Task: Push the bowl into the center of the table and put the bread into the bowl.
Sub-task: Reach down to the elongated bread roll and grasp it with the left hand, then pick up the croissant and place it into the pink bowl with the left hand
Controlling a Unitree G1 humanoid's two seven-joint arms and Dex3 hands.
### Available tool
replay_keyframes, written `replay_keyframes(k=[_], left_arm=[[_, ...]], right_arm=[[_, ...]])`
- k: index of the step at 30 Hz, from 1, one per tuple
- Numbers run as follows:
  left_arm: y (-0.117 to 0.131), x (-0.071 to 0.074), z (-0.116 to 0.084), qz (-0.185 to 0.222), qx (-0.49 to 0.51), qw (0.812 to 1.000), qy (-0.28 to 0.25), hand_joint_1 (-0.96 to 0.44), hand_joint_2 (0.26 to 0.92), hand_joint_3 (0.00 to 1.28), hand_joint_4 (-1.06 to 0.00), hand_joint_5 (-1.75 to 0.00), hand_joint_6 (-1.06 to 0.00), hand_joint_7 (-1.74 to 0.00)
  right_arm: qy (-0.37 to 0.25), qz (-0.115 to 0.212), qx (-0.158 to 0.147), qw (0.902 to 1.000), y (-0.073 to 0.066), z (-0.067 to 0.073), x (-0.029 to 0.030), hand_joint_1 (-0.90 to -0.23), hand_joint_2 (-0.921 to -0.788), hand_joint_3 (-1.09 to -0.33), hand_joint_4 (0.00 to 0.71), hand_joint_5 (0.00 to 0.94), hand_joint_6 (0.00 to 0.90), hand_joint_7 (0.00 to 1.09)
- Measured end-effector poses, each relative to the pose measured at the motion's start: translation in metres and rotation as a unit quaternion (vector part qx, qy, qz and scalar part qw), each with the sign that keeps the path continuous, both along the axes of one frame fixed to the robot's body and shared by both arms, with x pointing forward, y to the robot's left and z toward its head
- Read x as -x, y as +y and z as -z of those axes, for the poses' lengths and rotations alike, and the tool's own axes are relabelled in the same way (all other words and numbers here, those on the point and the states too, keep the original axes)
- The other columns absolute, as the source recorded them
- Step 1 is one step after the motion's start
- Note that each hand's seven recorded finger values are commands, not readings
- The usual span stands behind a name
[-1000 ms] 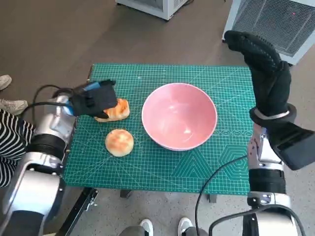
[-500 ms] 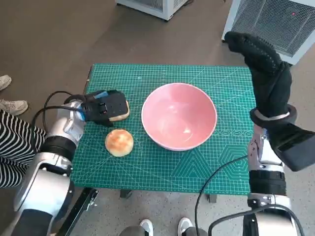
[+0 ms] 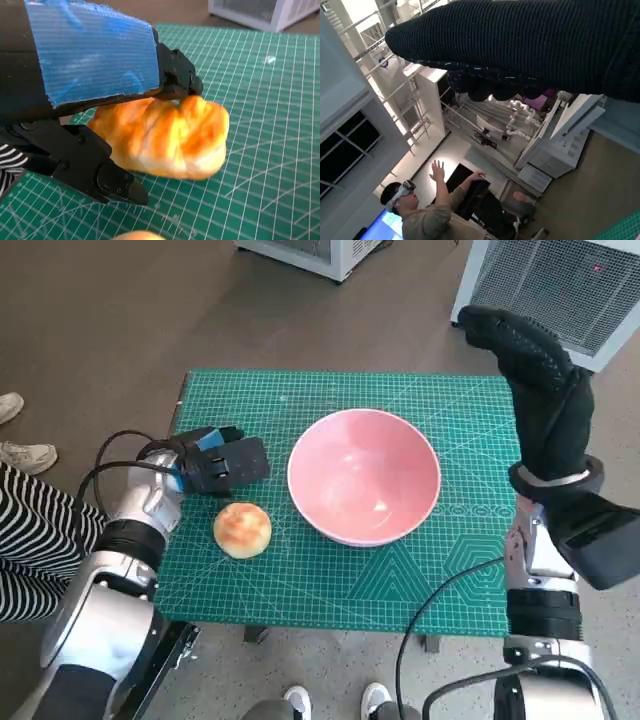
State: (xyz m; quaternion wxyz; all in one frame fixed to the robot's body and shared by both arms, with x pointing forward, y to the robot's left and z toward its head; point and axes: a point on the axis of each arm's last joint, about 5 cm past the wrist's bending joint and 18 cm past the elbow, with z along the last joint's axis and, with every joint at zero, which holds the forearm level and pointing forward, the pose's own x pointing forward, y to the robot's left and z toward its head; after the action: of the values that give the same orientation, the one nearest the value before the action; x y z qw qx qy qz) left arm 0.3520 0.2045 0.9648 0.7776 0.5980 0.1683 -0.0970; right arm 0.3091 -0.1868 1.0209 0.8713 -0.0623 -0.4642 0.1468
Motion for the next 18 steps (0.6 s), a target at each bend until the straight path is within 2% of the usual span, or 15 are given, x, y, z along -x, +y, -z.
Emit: replay_keyframes(k=[3, 4, 5, 7, 10, 13, 18], left_arm=[[-0.0008, 0.0004, 0.0014, 0.005, -0.016, 1.000, -0.014, -0.08, 0.834, 0.02, -0.74, -0.12, -0.74, -0.16], [-0.0010, 0.0006, 0.0020, 0.008, -0.022, 1.000, -0.019, -0.08, 0.839, 0.02, -0.76, -0.13, -0.76, -0.17], [-0.0012, 0.0007, 0.0024, 0.010, -0.026, 0.999, -0.022, -0.05, 0.869, 0.05, -0.72, -0.53, -0.70, -0.53], [-0.0012, 0.0010, 0.0032, 0.012, -0.033, 0.999, -0.028, -0.03, 0.894, 0.07, -0.67, -0.89, -0.66, -0.83], [-0.0008, 0.0016, 0.0044, 0.017, -0.040, 0.998, -0.037, -0.01, 0.912, 0.07, -0.63, -1.14, -0.67, -1.01], [-0.0002, 0.0022, 0.0055, 0.021, -0.045, 0.998, -0.046, 0.00, 0.918, 0.07, -0.60, -1.22, -0.70, -1.06], [0.0016, 0.0032, 0.0070, 0.024, -0.047, 0.997, -0.060, 0.00, 0.920, 0.07, -0.58, -1.26, -0.73, -1.07]], right_arm=[[0.001, 0.000, 0.000, 1.0000, -0.0001, 0.0002, 0.0001, -0.802, -0.921, -0.715, 0.172, 0.010, -0.001, 0.60], [0.001, 0.000, 0.000, 1.0000, -0.0001, 0.0003, 0.0002, -0.801, -0.921, -0.715, 0.172, 0.010, -0.001, 0.60], [0.001, 0.000, 0.000, 1.0000, -0.0002, 0.0005, 0.0003, -0.800, -0.921, -0.715, 0.172, 0.010, -0.001, 0.60], [0.002, 0.000, 0.000, 1.0000, -0.0003, 0.0010, 0.0004, -0.798, -0.921, -0.714, 0.172, 0.009, -0.001, 0.60], [0.003, 0.000, 0.000, 1.0000, -0.0003, 0.0012, 0.0004, -0.795, -0.921, -0.715, 0.171, 0.009, -0.001, 0.60], [0.003, 0.000, 0.000, 1.0000, -0.0003, 0.0013, 0.0004, -0.792, -0.921, -0.715, 0.172, 0.009, -0.001, 0.60], [0.003, -0.001, 0.001, 1.0000, 0.0001, 0.0015, 0.0004, -0.789, -0.921, -0.714, 0.173, 0.009, -0.001, 0.60]])
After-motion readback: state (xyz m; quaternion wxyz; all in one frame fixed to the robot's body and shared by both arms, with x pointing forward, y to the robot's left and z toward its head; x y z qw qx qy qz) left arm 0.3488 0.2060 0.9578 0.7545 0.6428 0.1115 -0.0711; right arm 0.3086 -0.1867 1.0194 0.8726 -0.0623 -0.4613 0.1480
